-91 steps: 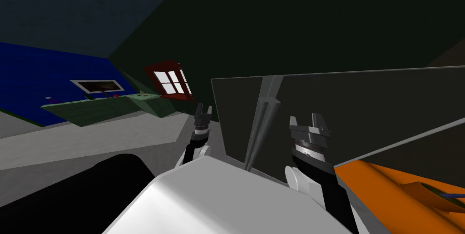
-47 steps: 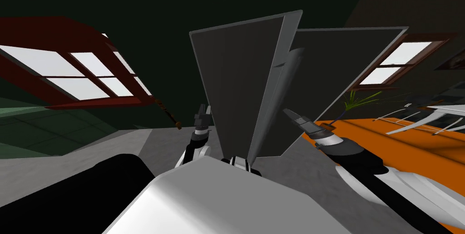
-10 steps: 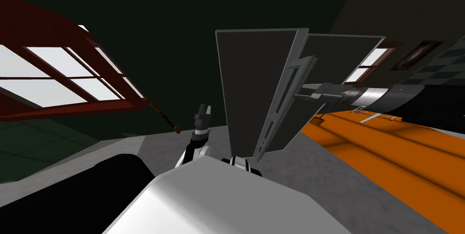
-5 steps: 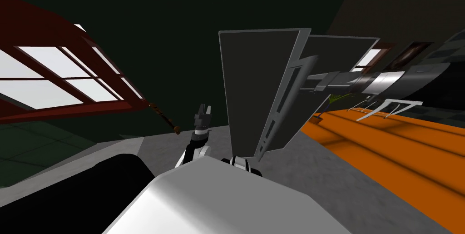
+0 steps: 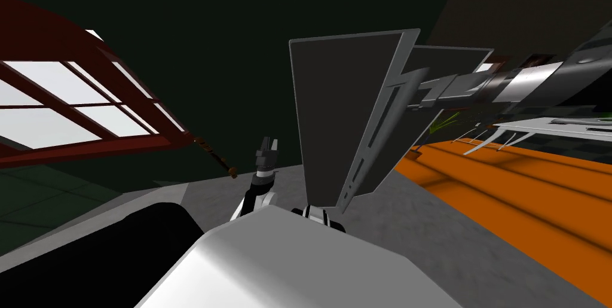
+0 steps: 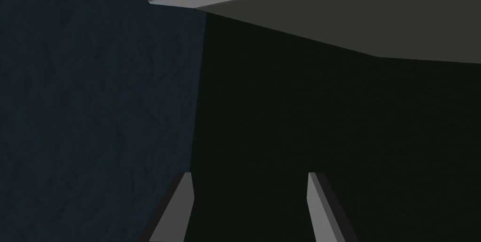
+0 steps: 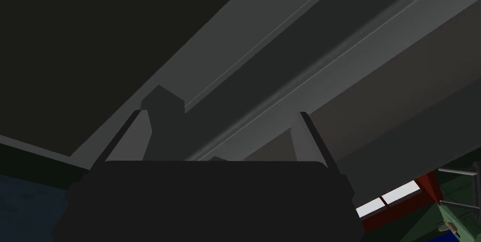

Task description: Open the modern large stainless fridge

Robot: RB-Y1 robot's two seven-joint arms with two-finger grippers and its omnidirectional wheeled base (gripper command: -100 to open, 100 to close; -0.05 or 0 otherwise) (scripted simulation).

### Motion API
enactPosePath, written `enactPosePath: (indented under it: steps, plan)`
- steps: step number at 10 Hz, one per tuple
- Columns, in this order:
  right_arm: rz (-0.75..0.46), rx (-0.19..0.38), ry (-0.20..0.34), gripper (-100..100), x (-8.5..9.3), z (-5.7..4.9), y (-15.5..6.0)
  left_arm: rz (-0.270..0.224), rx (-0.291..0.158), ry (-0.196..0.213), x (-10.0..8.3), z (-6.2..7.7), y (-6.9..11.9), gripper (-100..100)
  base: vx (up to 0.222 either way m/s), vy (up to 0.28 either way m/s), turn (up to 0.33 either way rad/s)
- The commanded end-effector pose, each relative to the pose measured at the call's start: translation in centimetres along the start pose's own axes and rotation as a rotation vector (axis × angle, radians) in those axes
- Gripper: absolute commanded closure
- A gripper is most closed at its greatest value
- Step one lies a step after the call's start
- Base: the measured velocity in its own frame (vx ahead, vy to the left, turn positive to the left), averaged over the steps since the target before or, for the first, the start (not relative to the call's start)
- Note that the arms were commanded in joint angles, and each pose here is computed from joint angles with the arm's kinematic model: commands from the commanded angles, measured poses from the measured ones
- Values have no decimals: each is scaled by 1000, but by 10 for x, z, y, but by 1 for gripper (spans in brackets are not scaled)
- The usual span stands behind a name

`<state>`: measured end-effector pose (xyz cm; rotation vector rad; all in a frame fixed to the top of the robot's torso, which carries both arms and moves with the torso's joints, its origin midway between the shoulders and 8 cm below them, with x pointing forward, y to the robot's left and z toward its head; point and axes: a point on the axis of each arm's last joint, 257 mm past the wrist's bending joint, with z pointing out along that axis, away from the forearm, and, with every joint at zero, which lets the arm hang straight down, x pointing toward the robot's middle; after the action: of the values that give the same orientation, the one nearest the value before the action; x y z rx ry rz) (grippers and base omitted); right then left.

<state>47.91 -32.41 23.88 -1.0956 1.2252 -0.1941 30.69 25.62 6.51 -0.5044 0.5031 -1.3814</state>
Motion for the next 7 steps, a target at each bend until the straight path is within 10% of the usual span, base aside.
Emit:
enactPosePath:
  steps: [1, 6, 7]
  plan:
    - [-58, 3, -5, -100, -19, 0, -10, 0, 0, 0, 0, 0, 0, 0, -2, 22, -13]
    - [-41, 14, 27, -100, 1, -2, -11, 0, 0, 0, 0, 0, 0, 0, 11, 0, -4]
    - [-35, 15, 32, 100, 5, -3, -11, 0, 0, 0, 0, 0, 0, 0, 9, -14, -21]
